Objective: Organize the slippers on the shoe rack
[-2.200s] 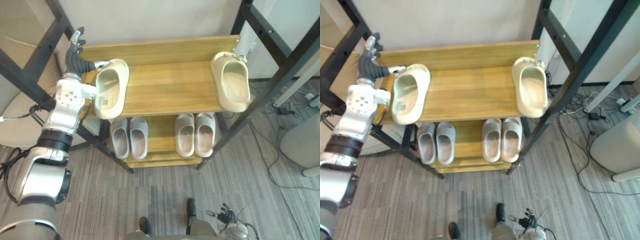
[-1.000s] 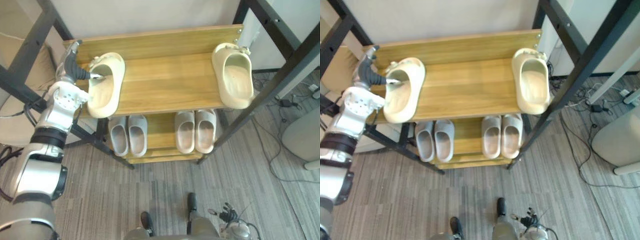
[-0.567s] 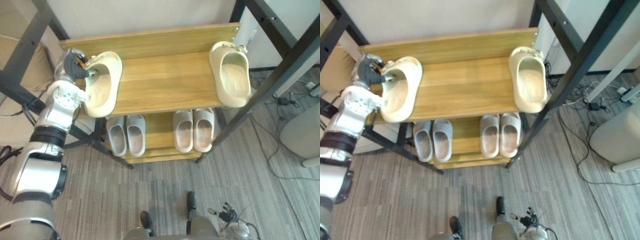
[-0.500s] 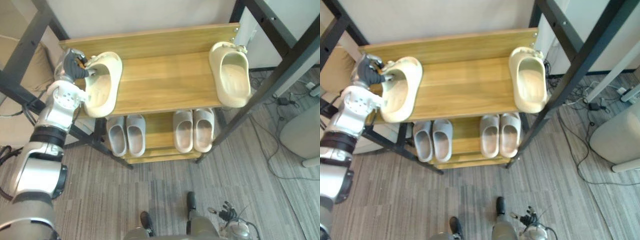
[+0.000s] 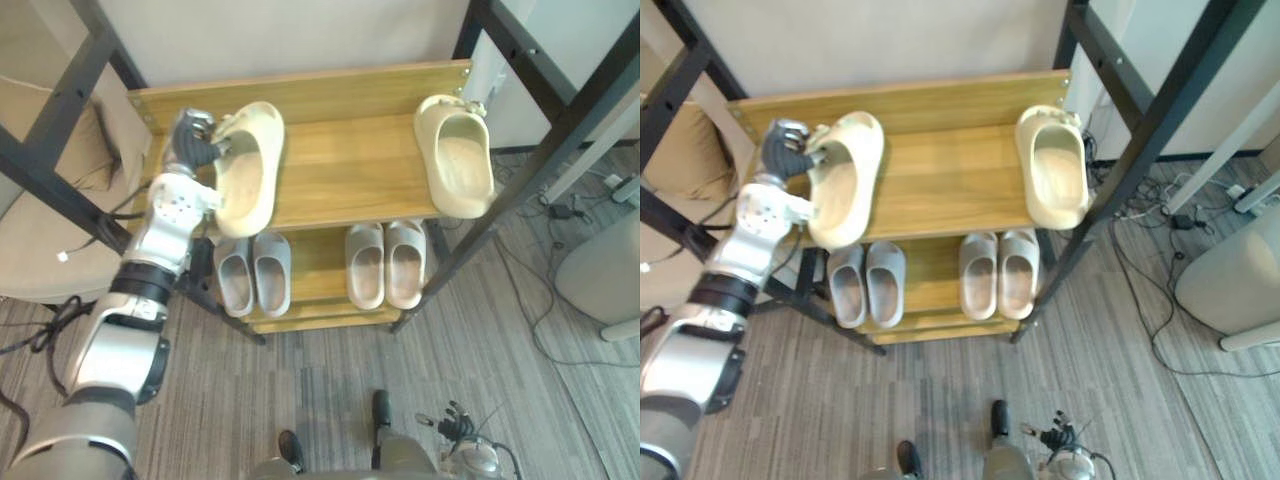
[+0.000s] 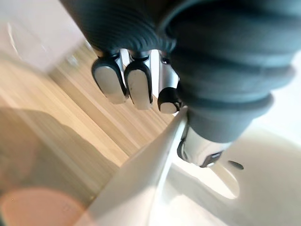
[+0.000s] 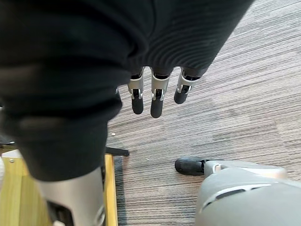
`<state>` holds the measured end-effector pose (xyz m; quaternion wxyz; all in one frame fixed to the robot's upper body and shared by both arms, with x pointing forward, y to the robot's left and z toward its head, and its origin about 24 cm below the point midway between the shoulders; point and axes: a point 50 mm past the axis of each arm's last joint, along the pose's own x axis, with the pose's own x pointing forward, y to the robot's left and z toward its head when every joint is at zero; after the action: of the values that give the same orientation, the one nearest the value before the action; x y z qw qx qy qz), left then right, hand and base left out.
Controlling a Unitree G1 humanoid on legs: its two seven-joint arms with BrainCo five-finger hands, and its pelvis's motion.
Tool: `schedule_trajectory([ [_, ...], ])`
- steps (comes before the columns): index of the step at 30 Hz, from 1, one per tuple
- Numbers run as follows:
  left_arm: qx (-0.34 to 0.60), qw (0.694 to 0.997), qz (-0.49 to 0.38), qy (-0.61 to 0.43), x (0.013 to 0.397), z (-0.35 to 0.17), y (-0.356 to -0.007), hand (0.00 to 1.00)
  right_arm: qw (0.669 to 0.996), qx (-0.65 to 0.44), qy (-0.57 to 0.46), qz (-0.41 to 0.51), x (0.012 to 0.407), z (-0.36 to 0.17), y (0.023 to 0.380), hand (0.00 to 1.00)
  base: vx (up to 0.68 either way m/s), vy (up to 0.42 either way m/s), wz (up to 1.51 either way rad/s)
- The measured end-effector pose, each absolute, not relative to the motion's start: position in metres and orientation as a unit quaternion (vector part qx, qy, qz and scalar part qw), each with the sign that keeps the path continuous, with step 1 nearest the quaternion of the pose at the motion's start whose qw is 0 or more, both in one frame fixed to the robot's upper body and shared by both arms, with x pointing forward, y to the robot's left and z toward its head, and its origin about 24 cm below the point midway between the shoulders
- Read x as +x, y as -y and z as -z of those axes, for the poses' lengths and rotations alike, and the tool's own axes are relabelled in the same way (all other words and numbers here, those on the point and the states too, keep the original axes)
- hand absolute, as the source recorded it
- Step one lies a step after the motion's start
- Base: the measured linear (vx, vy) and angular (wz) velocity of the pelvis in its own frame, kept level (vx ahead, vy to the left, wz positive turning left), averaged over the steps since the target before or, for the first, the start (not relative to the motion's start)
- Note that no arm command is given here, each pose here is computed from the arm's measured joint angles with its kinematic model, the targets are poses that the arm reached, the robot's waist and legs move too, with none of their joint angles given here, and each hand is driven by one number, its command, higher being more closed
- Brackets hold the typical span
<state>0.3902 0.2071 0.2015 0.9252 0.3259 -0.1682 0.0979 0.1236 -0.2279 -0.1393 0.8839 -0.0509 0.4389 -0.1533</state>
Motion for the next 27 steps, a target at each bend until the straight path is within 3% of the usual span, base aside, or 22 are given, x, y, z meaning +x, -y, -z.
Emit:
schedule_trajectory([
  [6, 0.306, 0.932, -0.06, 0.185, 0.391, -0.197, -0.176, 1.0, 0.884, -0.052, -0.439, 0.154, 0.123, 0.139, 0.229, 0.0, -0.01, -0.005, 0.03],
  [19, 0.318, 0.93, -0.054, 0.176, 0.399, -0.201, -0.169, 1.0, 0.883, -0.056, -0.437, 0.159, 0.123, 0.138, 0.234, 0.0, 0.0, -0.001, -0.01],
  [27, 0.312, 0.924, -0.061, 0.212, 0.406, -0.238, -0.158, 1.0, 0.887, -0.043, -0.427, 0.17, 0.127, 0.135, 0.235, 0.0, 0.01, -0.012, -0.12],
])
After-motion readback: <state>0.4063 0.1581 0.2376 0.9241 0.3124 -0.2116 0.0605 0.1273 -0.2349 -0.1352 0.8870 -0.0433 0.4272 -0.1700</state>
